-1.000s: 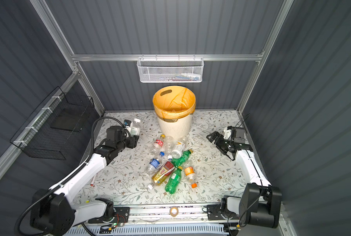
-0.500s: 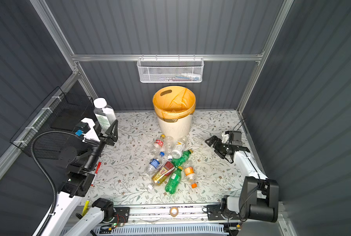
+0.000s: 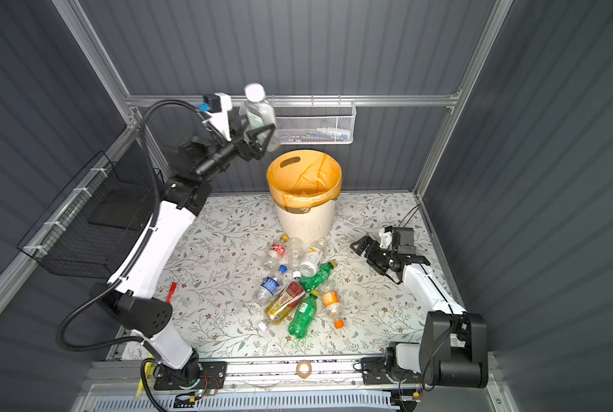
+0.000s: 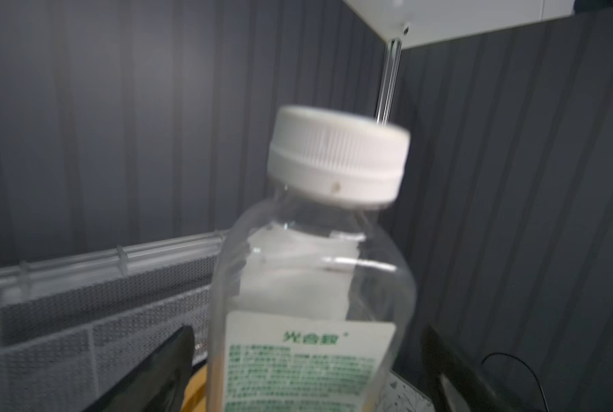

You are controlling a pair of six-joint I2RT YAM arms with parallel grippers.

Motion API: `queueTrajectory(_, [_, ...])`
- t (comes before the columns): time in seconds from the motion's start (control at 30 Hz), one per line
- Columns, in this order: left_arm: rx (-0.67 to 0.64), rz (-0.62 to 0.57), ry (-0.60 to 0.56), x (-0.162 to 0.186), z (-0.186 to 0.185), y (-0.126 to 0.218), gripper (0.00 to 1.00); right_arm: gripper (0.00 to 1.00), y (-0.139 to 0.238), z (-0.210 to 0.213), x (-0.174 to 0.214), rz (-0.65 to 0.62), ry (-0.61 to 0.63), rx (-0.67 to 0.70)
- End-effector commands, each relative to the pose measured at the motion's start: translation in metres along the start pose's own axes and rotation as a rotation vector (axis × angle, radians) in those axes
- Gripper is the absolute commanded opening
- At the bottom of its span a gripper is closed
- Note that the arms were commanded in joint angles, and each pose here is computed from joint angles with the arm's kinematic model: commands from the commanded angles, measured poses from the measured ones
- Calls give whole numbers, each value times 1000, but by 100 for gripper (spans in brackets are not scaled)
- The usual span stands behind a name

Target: Throw the plastic bottles in the bin

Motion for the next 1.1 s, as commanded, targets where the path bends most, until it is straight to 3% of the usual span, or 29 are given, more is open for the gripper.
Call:
queueTrajectory(0.0, [-123,22,-32,-20,1,35,100,99,4,-3,6,0,24,28])
queueTrajectory(0.2, [-325,-36,-65,-48,23,92,100,99,2,-1,10,10,32,42])
queueTrajectory(0.33, [-428,-9,-67,-33,36,128,100,99,-3,-1,19,45,95,108])
queueTrajectory(0.5, [-547,149,0,32,63,163,100,99,-6,-7,46,139,169,183])
queueTrajectory(0.8, [-634,427,162,171,81,193,100,95,-2,-7,109,291,316,190])
queueTrajectory(1.07, [-658,564,225,240,90,197,100,91,-11,-20,136,346,430,305])
Point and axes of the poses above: each gripper's point midway between its finger pads, its own y axis back along the fingers, its own z axis along the line the jaws close on, x = y × z, the point moved 2 cm from there along y, back along the fingers, and after that the axes turned 6 degrees about -y, right-handed, at the moved point
